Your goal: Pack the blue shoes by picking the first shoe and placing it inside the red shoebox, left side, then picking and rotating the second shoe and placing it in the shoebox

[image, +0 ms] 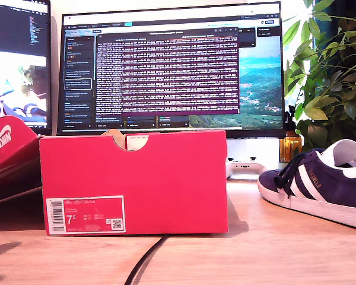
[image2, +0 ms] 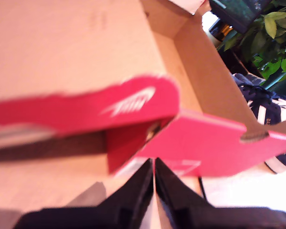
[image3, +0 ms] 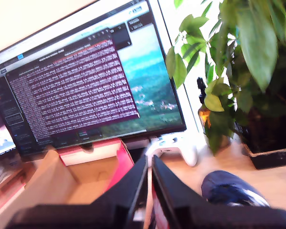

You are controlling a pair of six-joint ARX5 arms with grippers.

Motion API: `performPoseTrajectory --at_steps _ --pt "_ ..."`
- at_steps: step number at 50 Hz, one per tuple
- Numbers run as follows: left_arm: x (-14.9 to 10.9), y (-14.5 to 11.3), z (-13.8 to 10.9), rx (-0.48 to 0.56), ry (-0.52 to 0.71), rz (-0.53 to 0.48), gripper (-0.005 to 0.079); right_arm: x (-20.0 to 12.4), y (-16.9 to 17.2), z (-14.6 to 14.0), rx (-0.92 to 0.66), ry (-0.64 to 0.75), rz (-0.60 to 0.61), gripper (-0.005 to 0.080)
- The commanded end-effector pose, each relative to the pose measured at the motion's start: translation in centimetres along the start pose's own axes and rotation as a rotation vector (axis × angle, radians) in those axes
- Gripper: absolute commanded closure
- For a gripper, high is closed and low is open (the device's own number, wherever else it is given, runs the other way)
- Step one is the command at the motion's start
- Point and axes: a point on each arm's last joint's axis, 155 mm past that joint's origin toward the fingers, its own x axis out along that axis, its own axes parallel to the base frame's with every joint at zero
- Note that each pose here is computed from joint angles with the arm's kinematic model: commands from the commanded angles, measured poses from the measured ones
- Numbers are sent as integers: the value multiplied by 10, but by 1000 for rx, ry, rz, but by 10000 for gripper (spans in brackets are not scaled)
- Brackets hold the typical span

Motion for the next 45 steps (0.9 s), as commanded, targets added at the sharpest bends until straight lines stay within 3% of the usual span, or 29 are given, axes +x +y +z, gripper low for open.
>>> performPoseTrajectory --at_steps 1,10,19,36,41,45 --pt "4 4 -9 -2 17 -1 762 4 2 -9 -48 105 3 765" --pt "15 10 -16 -8 46 11 762 5 14 -2 -103 298 25 765" --pt "21 6 -8 3 12 -14 762 27 16 -16 -141 514 37 765" --pt "25 -2 3 23 -37 -54 762 55 13 -106 -147 940 55 758" --pt "25 -6 0 28 -28 -66 762 55 13 -128 -174 1032 45 657" --pt "26 -8 -1 34 -24 -72 762 55 11 -140 -212 1079 27 462"
